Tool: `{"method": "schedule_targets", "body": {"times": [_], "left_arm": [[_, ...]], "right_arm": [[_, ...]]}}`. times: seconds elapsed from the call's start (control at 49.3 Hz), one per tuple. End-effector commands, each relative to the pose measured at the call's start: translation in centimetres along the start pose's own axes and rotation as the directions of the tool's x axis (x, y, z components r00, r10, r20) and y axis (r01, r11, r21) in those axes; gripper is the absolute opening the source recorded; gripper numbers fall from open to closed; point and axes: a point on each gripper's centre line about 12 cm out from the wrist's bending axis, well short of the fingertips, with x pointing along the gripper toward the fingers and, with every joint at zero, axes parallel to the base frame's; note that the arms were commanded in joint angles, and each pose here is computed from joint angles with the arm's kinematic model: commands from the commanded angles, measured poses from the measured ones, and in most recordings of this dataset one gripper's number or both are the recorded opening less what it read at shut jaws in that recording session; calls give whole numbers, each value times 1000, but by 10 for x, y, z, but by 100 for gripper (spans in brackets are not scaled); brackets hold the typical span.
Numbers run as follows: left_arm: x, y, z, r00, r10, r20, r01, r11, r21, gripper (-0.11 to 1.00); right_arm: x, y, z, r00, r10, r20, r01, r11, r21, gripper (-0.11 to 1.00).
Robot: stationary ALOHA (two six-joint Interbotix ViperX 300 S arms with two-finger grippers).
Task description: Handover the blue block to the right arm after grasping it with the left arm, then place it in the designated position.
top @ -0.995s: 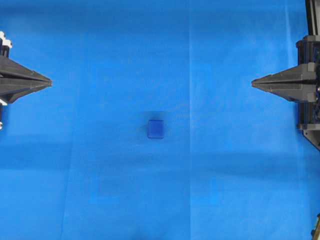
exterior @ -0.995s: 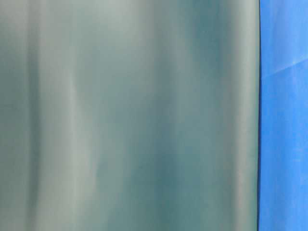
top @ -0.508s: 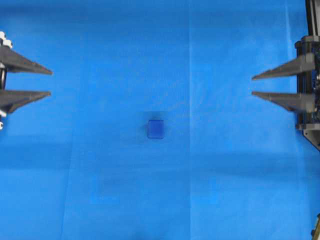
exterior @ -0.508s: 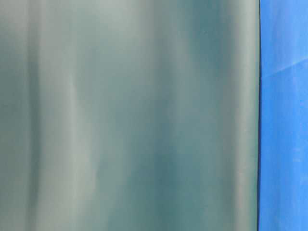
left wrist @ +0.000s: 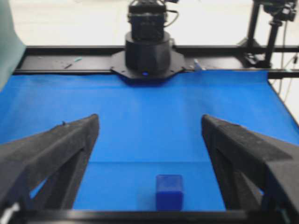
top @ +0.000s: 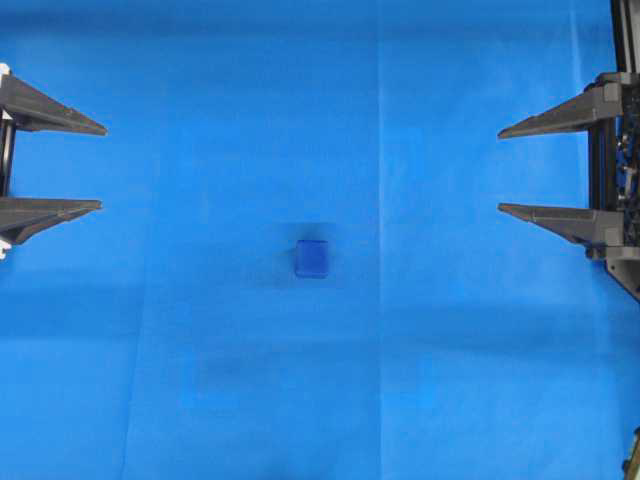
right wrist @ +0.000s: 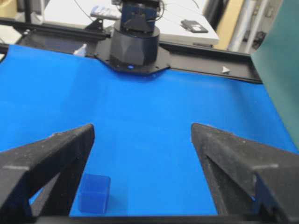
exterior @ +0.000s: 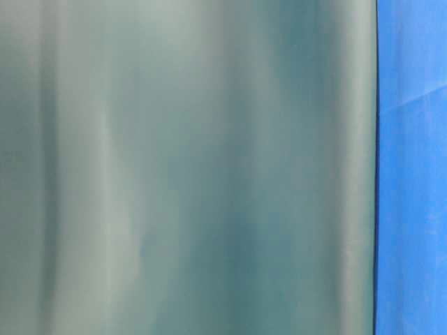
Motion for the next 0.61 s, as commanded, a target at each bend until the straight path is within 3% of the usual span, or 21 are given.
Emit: {"method": "schedule_targets", "body": {"times": [0.0,0.264,0.589], "left_arm": [[7,0,7,1000,-2,25,2,1000,0,93],[39,0,3,1000,-3,15,3,1000,-1,93],[106,0,-3,1000,-3,-20,3,1000,-1,93]], "right_arm": [[3,-1,11,1000,-5,29,5,1000,5,97],[6,-3,10,999,-14,37,14,1000,4,97],[7,-3,8,1000,-14,28,14,1000,4,97]]}}
